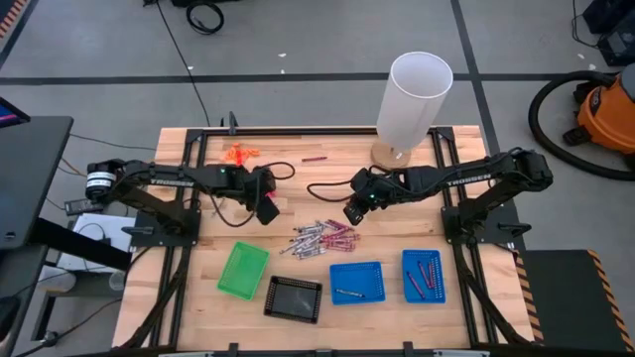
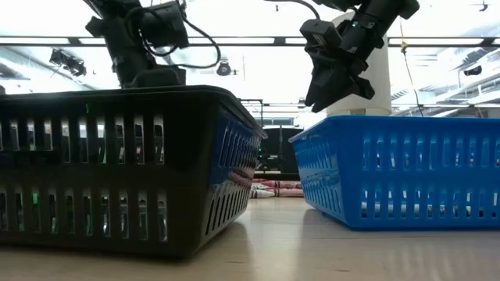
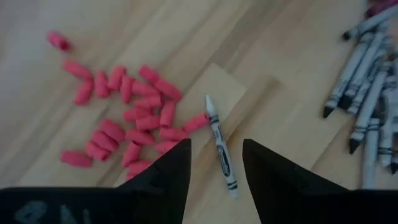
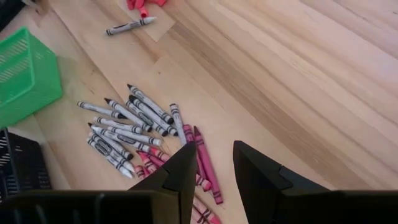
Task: Sort crayons
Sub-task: Put the white crayon into the black basket
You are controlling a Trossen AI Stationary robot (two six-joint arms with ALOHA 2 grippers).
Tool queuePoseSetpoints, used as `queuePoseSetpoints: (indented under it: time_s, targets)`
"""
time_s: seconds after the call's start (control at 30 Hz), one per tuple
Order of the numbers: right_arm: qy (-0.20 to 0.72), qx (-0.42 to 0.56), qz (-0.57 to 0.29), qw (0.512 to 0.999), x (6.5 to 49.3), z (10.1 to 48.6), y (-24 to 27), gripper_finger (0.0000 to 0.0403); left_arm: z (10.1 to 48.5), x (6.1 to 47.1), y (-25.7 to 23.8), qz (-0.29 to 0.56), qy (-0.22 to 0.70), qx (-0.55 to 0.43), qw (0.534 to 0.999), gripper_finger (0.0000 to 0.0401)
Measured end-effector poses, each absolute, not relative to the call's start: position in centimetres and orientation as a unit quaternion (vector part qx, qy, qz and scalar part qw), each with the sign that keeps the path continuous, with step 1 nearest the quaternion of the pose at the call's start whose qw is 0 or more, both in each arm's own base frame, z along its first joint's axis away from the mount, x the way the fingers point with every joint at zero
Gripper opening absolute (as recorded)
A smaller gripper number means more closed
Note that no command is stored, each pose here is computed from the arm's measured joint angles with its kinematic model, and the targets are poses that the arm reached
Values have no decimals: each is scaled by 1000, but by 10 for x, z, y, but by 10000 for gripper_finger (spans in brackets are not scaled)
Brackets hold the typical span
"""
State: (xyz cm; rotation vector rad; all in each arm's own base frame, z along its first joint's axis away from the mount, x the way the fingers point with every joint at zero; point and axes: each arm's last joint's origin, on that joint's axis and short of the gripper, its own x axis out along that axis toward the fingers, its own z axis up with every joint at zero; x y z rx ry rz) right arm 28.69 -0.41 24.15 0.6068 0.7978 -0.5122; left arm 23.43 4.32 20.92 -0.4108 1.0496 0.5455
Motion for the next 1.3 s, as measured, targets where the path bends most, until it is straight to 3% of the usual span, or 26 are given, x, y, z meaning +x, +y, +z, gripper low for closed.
queuePoseSetpoints:
  time_s: [0.3,0.57,0.9,1.03,1.3]
  targets:
    - [388,283,-251,840,283,232,0,114,214,215,34,265,397,-167,863,155]
    - [382,290,-246,842,284,232,-1,114,213,201,33,259,382,-195,866,155]
    - [372,303,-231,846,287,234,0,114,211,202,33,224,396,-240,858,155]
    - [363,307,-225,850,289,235,0,114,211,202,39,220,386,-317,838,155]
    - [351,307,-219,857,291,237,0,114,189,213,34,241,434,-329,804,155]
